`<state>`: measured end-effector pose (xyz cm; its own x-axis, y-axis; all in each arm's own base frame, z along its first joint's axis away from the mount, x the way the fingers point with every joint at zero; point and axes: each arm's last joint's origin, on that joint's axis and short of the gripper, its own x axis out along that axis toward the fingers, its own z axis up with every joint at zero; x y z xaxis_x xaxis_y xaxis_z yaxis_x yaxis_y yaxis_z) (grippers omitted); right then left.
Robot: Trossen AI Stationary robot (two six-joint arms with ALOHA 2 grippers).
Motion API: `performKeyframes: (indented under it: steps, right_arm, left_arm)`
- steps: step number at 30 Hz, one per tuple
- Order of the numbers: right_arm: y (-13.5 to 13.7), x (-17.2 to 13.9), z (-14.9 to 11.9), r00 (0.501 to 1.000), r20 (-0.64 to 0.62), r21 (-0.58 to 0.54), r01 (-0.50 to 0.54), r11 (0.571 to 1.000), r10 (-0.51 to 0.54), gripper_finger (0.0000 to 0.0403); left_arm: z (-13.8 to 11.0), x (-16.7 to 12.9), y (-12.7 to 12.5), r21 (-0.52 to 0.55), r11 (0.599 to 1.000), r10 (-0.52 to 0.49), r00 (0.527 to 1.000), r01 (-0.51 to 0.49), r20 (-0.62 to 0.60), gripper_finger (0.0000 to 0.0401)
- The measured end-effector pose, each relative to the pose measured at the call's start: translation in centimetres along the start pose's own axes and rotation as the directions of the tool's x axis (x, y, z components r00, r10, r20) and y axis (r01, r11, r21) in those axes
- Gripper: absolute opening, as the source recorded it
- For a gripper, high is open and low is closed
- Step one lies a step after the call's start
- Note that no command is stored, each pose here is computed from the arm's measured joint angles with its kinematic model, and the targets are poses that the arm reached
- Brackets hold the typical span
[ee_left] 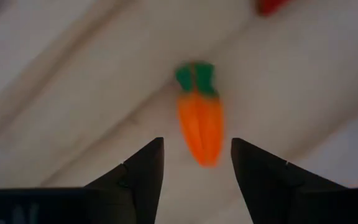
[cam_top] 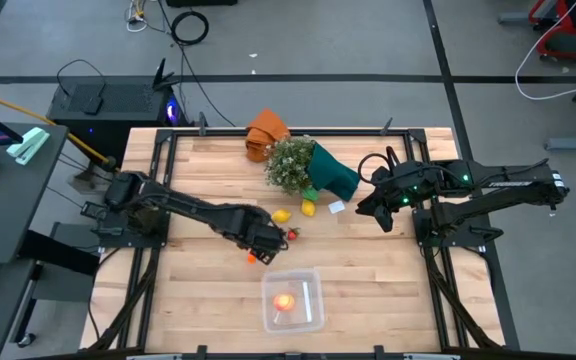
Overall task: Pick and placing Produce into tupperware
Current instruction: Put the carrot into the transparent container
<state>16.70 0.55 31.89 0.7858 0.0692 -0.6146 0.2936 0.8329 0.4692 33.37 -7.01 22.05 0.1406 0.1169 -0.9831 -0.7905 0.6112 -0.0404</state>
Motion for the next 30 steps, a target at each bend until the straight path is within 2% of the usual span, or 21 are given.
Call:
performKeyframes:
  steps: [4, 8, 12, 16, 22, 30]
  right_arm:
    - [0.0, 0.0, 0.0, 1.0, 0.0, 0.011, 0.0, 1.0, 0.0, 0.0085]
    - [0.0, 0.0, 0.0, 1.0, 0.0, 0.019, 0.0, 1.0, 0.0, 0.0085]
    - [0.0, 0.0, 0.0, 1.0, 0.0, 0.027, 0.001, 1.0, -0.001, 0.0085]
    - [0.0, 0.0, 0.0, 1.0, 0.0, 0.038, 0.001, 0.999, -0.001, 0.0085]
    - [0.0, 0.0, 0.0, 1.0, 0.001, 0.038, 0.001, 0.999, -0.001, 0.0085]
    - [0.0, 0.0, 0.0, 1.0, 0.0, 0.039, 0.001, 0.999, -0.001, 0.0085]
  left_arm:
    - [0.9, 1.3, 0.8, -0.02, 0.999, 0.037, 0.999, -0.037, -0.014, 0.0217]
    - [1.2, 1.8, 1.1, -0.014, 0.999, 0.033, 0.999, -0.033, -0.01, 0.0239]
    - [1.8, 1.8, 0.6, 0.005, 0.999, -0.039, 0.999, 0.039, 0.014, 0.0263]
    - [1.9, 1.8, 0.5, 0.002, 0.998, -0.064, 0.998, 0.064, 0.005, 0.0281]
    - [1.6, 3.3, -0.2, 0.055, 0.996, -0.062, 0.996, 0.065, -0.058, 0.0286]
    - [1.3, 4.4, -0.6, 0.047, 0.998, -0.046, 0.995, 0.05, -0.084, 0.0286]
